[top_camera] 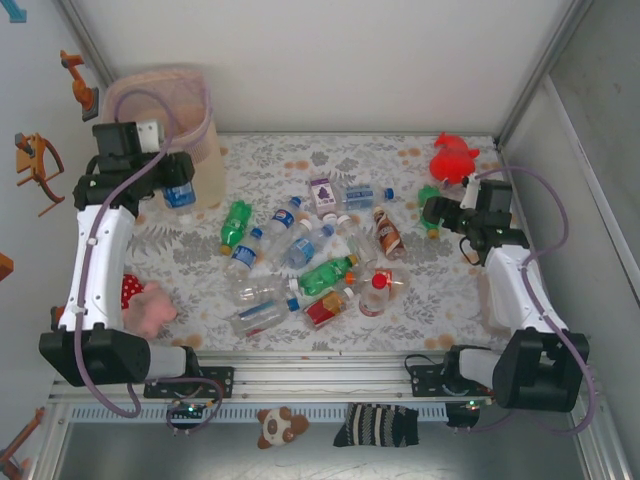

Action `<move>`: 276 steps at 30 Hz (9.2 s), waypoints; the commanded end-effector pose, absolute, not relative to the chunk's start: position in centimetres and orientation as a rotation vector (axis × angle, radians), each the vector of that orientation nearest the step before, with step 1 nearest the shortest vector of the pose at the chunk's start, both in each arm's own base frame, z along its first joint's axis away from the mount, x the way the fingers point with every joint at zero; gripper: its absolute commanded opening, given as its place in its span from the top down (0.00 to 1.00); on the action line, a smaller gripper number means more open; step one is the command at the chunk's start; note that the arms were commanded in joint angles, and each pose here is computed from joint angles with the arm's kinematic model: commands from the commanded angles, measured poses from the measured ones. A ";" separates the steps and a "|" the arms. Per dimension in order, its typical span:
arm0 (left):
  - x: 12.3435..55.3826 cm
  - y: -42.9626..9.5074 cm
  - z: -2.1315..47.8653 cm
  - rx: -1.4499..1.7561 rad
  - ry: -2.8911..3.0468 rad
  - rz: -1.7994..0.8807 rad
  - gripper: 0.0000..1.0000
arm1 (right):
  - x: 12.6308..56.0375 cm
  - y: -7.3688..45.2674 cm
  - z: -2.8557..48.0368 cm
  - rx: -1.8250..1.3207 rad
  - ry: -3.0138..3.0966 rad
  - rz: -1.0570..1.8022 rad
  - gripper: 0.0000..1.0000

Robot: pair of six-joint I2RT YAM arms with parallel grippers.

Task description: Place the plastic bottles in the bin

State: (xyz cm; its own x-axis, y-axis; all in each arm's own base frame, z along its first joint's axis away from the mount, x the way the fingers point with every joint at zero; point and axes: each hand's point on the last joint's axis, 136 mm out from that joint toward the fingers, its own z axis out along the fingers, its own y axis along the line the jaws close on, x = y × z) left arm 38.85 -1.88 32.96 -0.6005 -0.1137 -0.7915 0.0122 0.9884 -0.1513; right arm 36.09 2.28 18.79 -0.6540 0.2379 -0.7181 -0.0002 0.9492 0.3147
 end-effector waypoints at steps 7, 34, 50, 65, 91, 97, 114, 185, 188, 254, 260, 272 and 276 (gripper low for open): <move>45.9 -2.2 43.9 -0.067 1.796 -0.171 0.45 | 35.9 2.5 22.3 0.156 2.212 0.352 0.10; 59.9 -0.8 36.2 -0.019 1.942 -0.019 0.45 | 35.0 1.8 21.8 0.189 2.268 0.281 0.10; 57.5 0.0 24.4 -0.099 2.431 -0.049 0.45 | 34.2 2.4 19.1 0.192 2.338 0.291 0.11; 55.6 -1.1 18.6 -0.041 2.641 -0.158 0.44 | 34.7 3.2 17.1 0.192 2.378 0.302 0.11; 53.4 -1.1 31.9 -0.011 2.356 -0.107 0.24 | 35.3 4.1 18.8 0.154 2.348 0.306 0.11; 50.8 -2.0 35.6 0.021 2.296 -0.109 0.24 | 34.7 4.1 19.6 0.134 2.334 0.301 0.11; 42.1 -9.6 35.0 0.300 2.332 -0.008 0.26 | 32.8 4.0 20.4 0.080 2.338 0.281 0.11; 40.7 -10.4 3.3 0.311 2.842 0.055 0.35 | 31.5 3.3 19.3 0.099 2.337 0.231 0.11; 40.9 -10.6 4.6 0.308 2.818 0.045 0.35 | 31.5 3.3 19.5 0.100 2.332 0.232 0.11; 54.0 1.0 32.7 -0.008 2.147 -0.160 0.35 | 31.0 3.1 23.7 0.076 2.250 0.223 0.11; 54.9 1.5 27.0 -0.036 2.267 -0.145 0.35 | 30.6 3.0 23.3 0.083 2.257 0.215 0.11; 55.0 1.8 17.4 -0.094 2.495 -0.153 0.34 | 30.4 3.0 23.0 0.089 2.263 0.215 0.11; 55.0 1.9 14.8 -0.114 2.551 -0.151 0.34 | 30.3 3.0 22.9 0.095 2.263 0.218 0.11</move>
State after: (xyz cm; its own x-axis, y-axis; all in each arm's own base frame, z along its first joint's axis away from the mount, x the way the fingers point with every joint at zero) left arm 55.52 1.85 19.33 -0.7644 -0.0960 -0.6376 -0.0218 0.9921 -0.1233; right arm 30.86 3.16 23.31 -0.6408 0.1468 -0.7535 -0.0148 0.9790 0.2033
